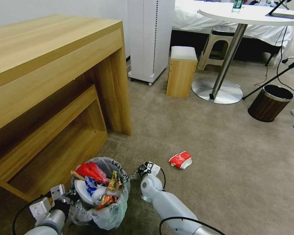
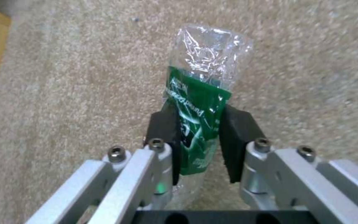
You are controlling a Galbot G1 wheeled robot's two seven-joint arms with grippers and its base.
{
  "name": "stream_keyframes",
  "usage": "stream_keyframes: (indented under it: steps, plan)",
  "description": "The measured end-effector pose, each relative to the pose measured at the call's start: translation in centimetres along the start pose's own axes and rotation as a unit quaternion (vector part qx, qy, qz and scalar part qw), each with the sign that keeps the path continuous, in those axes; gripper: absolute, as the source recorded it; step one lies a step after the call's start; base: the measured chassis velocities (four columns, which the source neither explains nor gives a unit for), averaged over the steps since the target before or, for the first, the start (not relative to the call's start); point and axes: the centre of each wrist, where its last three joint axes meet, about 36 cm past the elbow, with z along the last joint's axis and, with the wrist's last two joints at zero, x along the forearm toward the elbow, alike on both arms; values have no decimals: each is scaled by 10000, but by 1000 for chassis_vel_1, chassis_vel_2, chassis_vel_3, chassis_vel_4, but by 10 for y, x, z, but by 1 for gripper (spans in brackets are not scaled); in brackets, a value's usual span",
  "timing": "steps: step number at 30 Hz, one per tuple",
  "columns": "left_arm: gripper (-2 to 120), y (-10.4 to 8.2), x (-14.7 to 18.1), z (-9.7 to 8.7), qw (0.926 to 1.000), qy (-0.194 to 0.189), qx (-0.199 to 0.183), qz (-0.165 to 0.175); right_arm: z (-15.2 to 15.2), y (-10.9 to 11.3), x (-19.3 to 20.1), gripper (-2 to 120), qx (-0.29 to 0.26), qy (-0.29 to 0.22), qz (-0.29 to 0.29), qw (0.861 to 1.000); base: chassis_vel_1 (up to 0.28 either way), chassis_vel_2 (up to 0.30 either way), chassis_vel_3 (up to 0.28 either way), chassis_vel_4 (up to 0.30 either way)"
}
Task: Pick up the trash bin and place the garbage on the floor into it.
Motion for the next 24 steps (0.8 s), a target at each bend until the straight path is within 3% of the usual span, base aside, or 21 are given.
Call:
stream_keyframes:
  steps: [3,7,9,11,13,14,16,17,18,19,20,22,23,24]
  plan:
    - [0,0,0,0,10000,-3,3,-8,-8,-13,11,18,65,-188,-171,9997,0,0,0,0]
    - [0,1,0,0,10000,-6,3,-18,-30,-32,38,12,172,-709,-533,9959,0,0,0,0]
    - [0,0,0,0,10000,-13,1,-11,-53,-49,62,6,316,-1251,-813,9883,0,0,0,0]
    - [0,0,0,0,10000,-14,1,-7,-59,-53,69,6,376,-1392,-885,9856,0,0,0,0]
    - [0,-1,0,0,10000,-15,-13,23,-98,-79,106,5,816,-2124,-1275,9654,0,0,0,0]
    - [0,-1,0,0,10000,-15,-13,23,-98,-79,106,5,816,-2124,-1275,9654,0,0,0,0]
    - [0,-3,1,0,10000,-16,-26,64,-127,-88,139,3,1234,-2579,-1710,9429,0,0,0,0]
    - [0,-3,1,0,10000,-16,-26,64,-127,-88,139,3,1234,-2579,-1710,9429,0,0,0,0]
    - [0,-4,1,0,10000,-17,-28,89,-134,-85,151,2,1390,-2717,-1965,9318,0,0,0,0]
    - [0,-6,3,-1,9999,-38,-34,116,-146,-79,173,2,1753,-2959,-2548,9038,0,0,0,0]
    - [0,-6,3,-1,9999,-38,-34,116,-146,-79,173,2,1753,-2959,-2548,9038,0,0,0,0]
    - [0,-8,5,-2,9999,-55,-42,138,-153,-69,193,2,2176,-3092,-3222,8679,0,0,0,0]
    - [0,-9,6,-2,9999,-64,-46,154,-155,-62,202,2,2457,-3144,-3648,8412,0,0,0,0]
    - [0,-9,6,-2,9999,-64,-46,154,-155,-62,202,2,2457,-3144,-3648,8412,0,0,0,0]
